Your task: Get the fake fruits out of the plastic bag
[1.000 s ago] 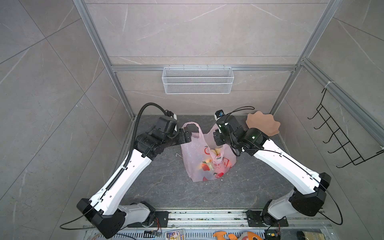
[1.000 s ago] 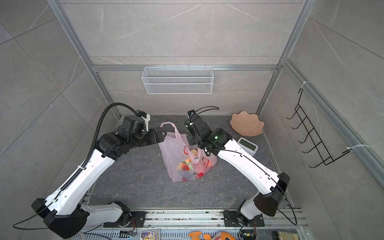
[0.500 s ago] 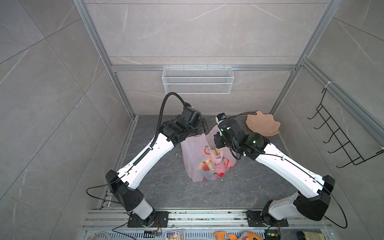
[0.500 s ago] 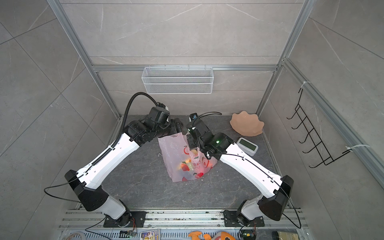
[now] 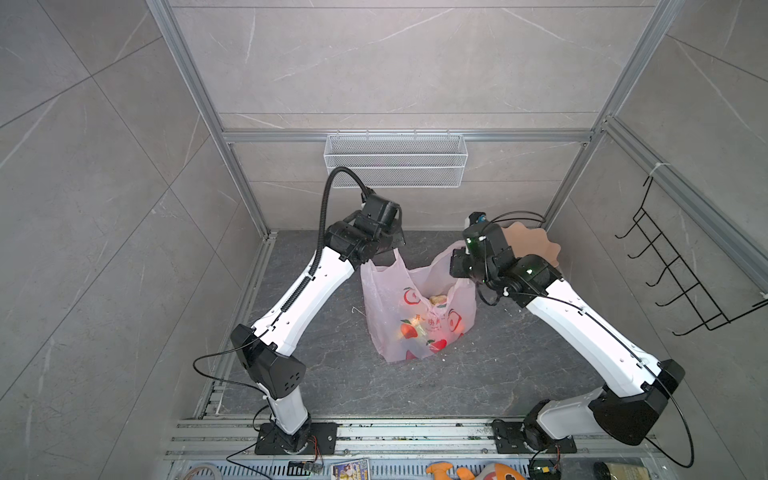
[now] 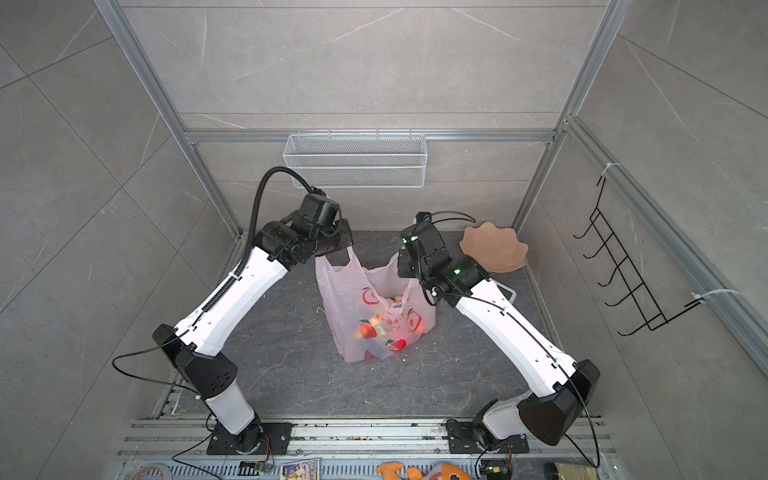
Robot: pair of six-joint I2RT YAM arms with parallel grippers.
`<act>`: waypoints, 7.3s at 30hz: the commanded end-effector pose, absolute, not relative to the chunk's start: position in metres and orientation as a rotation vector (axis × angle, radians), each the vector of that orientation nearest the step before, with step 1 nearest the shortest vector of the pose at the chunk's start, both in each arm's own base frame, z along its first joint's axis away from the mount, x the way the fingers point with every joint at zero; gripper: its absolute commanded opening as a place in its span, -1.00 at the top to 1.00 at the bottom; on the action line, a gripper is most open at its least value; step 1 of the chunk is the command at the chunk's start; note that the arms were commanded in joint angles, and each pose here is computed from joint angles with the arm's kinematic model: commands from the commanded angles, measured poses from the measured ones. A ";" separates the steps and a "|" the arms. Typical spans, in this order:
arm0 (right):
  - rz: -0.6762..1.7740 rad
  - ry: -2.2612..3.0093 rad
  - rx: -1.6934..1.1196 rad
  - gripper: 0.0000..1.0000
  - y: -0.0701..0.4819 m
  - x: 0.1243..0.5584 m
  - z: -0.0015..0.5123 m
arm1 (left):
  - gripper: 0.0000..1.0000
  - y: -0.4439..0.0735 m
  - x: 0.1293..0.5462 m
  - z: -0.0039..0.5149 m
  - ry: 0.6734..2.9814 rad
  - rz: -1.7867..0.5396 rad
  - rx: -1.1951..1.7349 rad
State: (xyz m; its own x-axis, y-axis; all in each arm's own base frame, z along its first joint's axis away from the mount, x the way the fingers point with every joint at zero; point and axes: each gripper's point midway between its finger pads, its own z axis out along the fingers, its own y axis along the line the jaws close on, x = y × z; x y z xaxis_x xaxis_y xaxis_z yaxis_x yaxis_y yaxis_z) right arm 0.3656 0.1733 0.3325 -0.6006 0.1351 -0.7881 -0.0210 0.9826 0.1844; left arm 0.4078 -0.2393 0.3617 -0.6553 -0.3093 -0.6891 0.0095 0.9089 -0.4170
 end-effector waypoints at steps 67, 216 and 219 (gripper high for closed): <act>0.734 2.055 0.042 1.00 0.183 0.315 0.325 | -0.44 -0.192 0.277 0.382 2.228 -0.347 0.188; -0.534 2.514 -0.159 -0.42 0.181 0.385 0.225 | 1.00 -0.202 0.339 0.188 2.366 -0.545 0.054; -0.563 2.541 -0.161 -0.41 0.177 0.394 0.210 | 1.00 -0.201 0.338 0.186 2.368 -0.542 0.059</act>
State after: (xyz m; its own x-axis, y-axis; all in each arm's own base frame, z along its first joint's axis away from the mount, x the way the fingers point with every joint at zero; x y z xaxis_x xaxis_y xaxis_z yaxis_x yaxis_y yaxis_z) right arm 0.3868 0.1863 0.2187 -0.8389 -0.2008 -0.5059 -0.0005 0.9297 -0.3682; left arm 0.3406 -0.2029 0.1737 -0.7797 -0.1048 -0.6173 0.1654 0.9164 -0.3644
